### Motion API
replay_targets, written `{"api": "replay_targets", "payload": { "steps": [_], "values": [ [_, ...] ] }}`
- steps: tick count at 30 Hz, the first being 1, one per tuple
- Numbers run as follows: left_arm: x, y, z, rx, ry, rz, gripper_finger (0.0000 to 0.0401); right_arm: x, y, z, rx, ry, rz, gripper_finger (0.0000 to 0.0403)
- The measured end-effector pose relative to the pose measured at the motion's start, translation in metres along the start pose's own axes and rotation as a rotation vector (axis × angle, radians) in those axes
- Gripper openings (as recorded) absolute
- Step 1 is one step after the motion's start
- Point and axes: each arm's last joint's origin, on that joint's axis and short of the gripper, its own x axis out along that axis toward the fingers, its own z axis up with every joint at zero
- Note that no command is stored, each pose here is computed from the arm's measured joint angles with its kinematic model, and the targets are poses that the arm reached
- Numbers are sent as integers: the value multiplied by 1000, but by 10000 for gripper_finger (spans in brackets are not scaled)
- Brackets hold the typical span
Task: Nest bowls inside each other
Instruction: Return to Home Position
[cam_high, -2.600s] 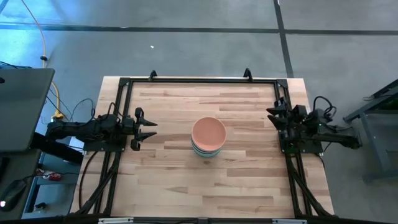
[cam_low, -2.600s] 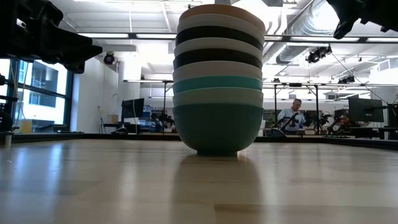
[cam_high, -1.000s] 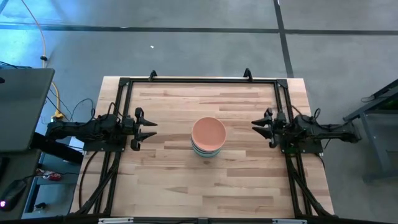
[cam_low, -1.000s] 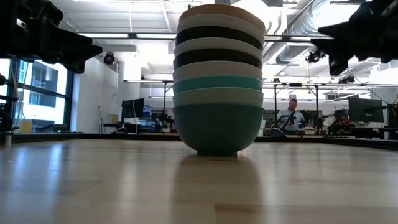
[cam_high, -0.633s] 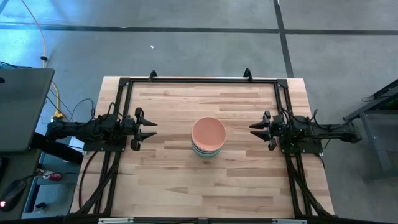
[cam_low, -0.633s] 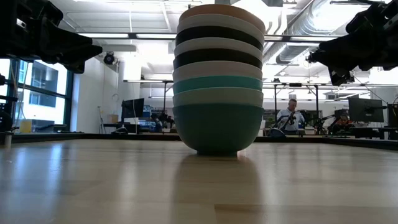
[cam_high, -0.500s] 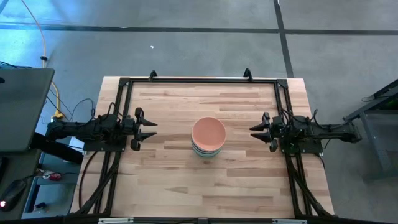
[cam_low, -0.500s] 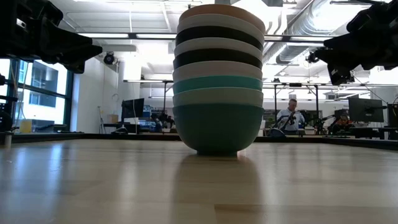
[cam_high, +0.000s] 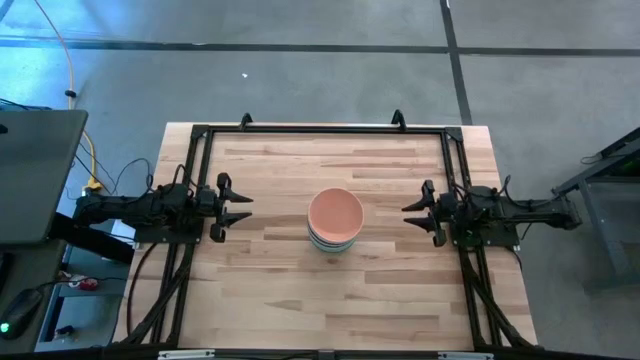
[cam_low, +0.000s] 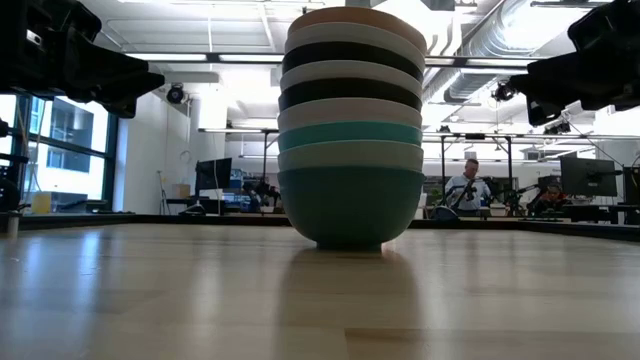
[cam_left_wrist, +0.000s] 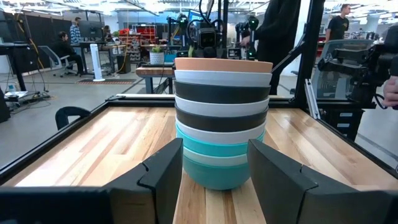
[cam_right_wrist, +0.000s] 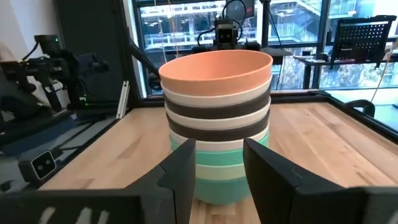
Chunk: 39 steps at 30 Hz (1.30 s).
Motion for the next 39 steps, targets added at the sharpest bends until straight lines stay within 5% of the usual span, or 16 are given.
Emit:
{"api": "replay_targets", "payload": {
  "steps": [19,27,39],
  "values": [
    [0,0,0,0,0,0,168,0,0,0,0,0,-4,126],
    [0,0,0,0,0,0,168,0,0,0,267,0,-4,126],
    [0,0,0,0,0,0,168,0,0,0,261,0,-4,126]
  ]
}}
